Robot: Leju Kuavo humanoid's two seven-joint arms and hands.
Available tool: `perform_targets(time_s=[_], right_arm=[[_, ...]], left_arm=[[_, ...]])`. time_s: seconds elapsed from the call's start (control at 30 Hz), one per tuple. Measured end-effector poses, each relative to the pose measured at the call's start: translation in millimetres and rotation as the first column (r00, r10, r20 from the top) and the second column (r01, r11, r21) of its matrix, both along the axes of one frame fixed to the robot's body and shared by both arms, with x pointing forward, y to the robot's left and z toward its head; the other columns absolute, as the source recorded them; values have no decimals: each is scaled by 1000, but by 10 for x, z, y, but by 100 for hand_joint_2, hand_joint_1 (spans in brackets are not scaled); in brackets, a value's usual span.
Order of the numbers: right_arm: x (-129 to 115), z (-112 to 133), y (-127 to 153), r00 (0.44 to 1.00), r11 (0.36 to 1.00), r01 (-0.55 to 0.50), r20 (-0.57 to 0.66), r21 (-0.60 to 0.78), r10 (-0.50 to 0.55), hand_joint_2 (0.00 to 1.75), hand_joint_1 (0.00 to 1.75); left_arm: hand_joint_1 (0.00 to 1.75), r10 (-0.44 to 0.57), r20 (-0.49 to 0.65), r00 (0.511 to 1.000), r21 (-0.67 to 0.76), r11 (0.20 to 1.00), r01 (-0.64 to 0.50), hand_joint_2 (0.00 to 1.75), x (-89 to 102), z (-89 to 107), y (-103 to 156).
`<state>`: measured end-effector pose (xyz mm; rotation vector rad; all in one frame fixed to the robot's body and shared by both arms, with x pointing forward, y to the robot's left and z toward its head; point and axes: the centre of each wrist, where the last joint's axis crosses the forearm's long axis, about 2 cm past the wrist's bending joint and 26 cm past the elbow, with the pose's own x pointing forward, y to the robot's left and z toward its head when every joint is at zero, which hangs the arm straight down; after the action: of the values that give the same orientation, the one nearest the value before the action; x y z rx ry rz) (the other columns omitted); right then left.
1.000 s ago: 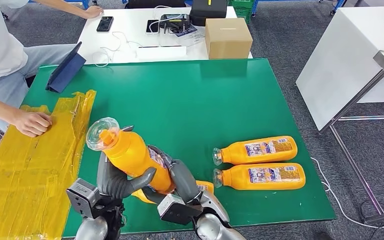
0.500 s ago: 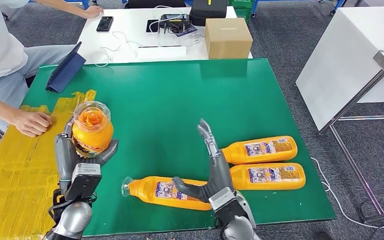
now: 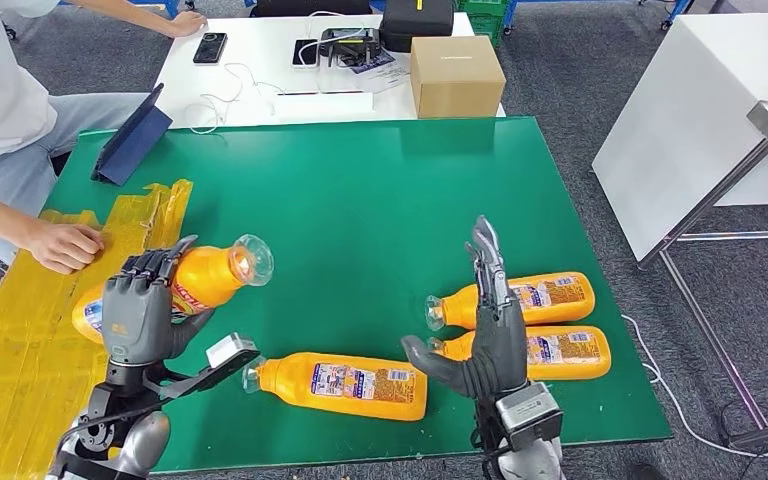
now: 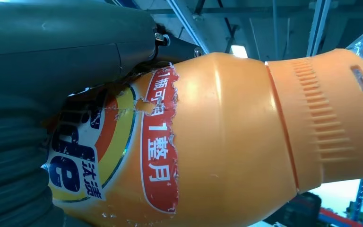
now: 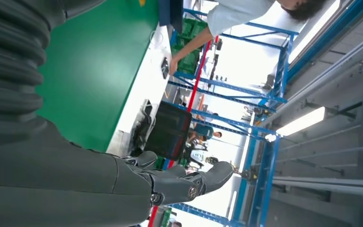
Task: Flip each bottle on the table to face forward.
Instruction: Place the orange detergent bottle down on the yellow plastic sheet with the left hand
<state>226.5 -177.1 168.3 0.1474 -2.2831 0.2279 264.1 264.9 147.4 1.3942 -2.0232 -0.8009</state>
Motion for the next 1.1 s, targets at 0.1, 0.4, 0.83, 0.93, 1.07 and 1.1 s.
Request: perform_targets(time_s=[0.1,0.4,0.83,0.93,1.07,1.1], right_arm=[[-5,16,-24,1000,1000,6,8,-1,-6,175,0],[67,81,-42,1000,1000,-27,13,1,27,175,0],[173,125,79,993,993,-119,10,7,118,175,0],[176,112,99,992,992,-126,6,4,126,175,0],[185,101,109,992,992,-128,0,-1,128,175,0],[186,97,109,992,992,-127,-1,-4,127,175,0]], left_arm=[[175,29,-16,999,59,998,-28,175,9,-38,34],[175,233,-199,952,384,912,-143,175,356,-398,422],[175,378,-389,840,573,814,-101,175,821,-742,864],[175,391,-417,821,571,815,-98,175,841,-787,931],[175,394,-469,791,557,826,-82,175,873,-812,982],[175,394,-491,777,553,830,-71,175,891,-807,987]])
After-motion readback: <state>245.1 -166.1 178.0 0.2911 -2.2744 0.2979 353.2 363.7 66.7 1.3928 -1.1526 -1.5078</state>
